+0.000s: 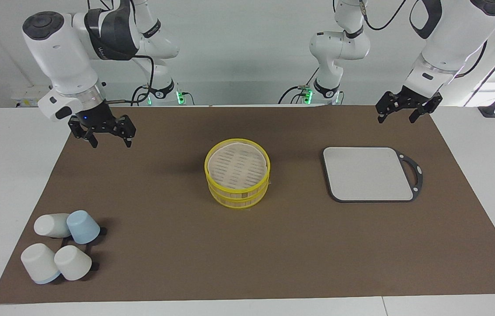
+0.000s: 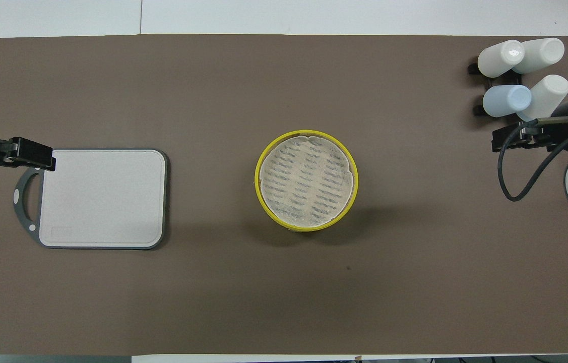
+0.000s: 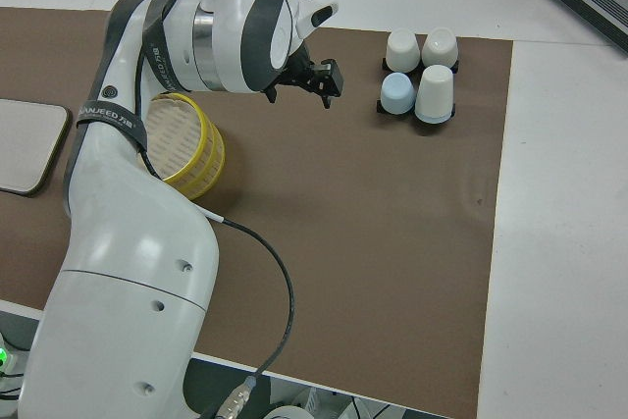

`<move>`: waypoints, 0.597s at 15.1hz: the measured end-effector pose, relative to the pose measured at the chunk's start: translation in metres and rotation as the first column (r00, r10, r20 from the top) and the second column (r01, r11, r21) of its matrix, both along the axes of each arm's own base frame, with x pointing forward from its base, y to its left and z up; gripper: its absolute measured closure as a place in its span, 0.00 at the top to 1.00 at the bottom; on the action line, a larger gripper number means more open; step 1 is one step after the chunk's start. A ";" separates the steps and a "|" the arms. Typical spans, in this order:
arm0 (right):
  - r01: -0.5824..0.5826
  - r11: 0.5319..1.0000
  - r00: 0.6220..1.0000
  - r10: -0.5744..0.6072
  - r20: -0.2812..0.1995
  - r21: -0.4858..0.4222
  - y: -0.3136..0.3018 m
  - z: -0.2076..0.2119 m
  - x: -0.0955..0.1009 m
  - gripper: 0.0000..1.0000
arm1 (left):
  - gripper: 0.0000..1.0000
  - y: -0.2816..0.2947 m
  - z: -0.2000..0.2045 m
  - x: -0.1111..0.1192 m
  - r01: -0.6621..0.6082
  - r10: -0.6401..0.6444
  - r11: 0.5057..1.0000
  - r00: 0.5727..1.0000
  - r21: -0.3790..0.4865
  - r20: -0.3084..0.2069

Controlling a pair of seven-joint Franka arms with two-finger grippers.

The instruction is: Place bun in steamer

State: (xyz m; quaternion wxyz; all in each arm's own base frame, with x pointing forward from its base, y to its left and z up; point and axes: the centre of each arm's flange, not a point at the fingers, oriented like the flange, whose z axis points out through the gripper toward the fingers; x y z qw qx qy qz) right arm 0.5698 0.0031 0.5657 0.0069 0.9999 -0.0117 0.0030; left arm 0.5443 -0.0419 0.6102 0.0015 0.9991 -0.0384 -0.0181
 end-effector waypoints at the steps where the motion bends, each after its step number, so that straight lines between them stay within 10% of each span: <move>1: 0.001 1.000 1.000 -0.001 0.000 0.000 -0.001 0.000 0.000 1.00 | 1.00 0.000 0.000 0.000 0.000 0.000 1.000 1.000 0.000 0.000; 9: 0.002 1.000 0.999 -0.002 -0.053 0.010 0.001 -0.004 -0.005 1.00 | 1.00 0.000 0.000 0.000 0.001 -0.001 1.000 1.000 0.000 0.001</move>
